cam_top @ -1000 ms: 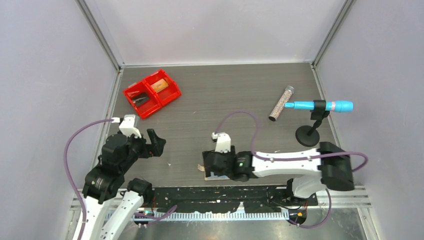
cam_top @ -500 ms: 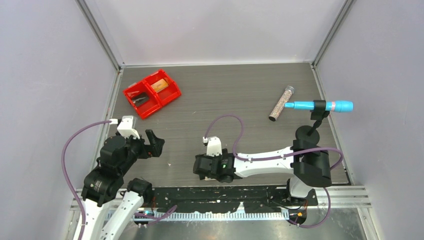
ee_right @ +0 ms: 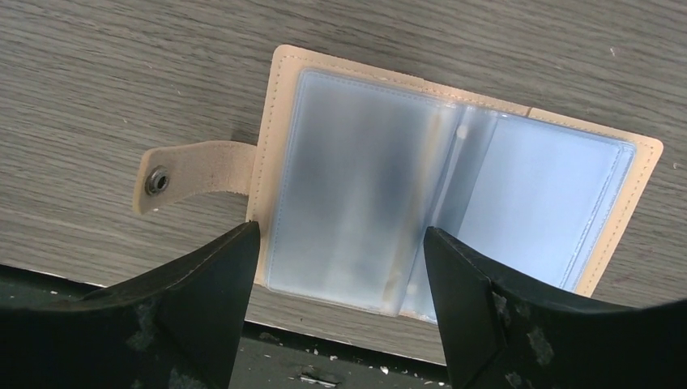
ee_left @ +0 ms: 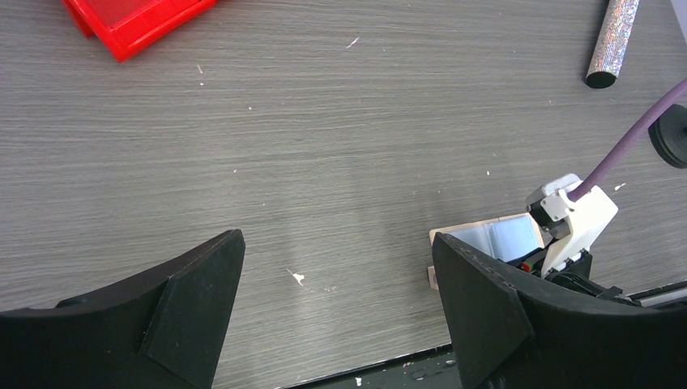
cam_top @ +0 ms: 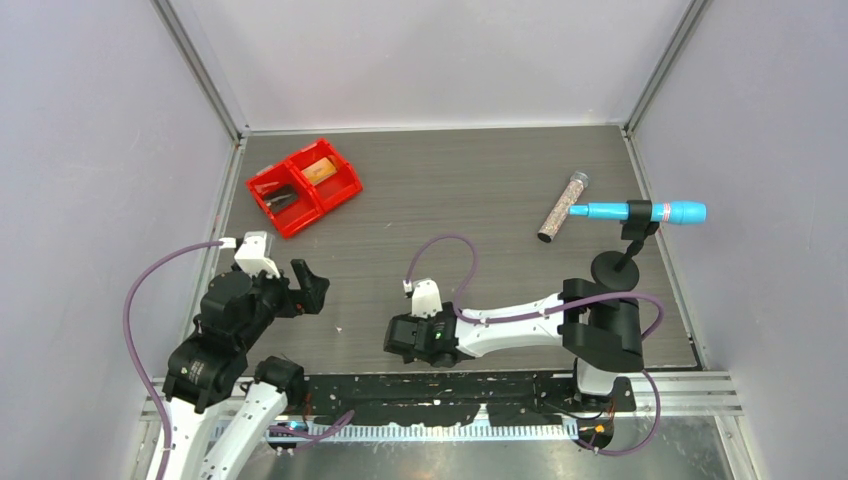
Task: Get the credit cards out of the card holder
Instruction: Remove the credit card from the card holder.
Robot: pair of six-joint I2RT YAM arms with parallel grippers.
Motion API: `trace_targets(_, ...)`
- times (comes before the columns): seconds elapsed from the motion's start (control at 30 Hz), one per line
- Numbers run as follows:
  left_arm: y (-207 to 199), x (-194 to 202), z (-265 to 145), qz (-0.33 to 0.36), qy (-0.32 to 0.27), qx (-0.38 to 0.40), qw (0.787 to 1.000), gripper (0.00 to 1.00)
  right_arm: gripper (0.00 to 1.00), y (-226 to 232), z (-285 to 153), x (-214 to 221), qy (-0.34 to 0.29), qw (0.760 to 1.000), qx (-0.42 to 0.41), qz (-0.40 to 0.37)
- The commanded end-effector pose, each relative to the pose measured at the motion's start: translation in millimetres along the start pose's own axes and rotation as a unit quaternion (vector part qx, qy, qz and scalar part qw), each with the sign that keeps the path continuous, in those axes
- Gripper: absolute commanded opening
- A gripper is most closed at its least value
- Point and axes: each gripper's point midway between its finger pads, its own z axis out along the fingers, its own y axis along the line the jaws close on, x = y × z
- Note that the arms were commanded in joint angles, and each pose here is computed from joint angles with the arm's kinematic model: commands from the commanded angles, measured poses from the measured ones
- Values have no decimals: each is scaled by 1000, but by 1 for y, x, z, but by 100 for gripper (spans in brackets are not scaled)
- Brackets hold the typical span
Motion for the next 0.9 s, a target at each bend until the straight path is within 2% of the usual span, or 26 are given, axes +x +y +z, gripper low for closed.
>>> trace_targets(0.0,-3,-6,0,4,-13,7,1000,90,79,6,1,-10,-15,1000,0,20)
trace_targets(0.5,-4,-6,0,4,-12,9,1000,90,52,7,-1,-11,-18,999,-15,33)
trace_targets(0.77,-5,-4,2,2,-8,12,1000,90,47,17,-12,-23,-39,996,-60,46)
trace_targets(0.87,-13,-2,4,2,1,35,999,86,47,21,-15,-27,-45,994,-85,54)
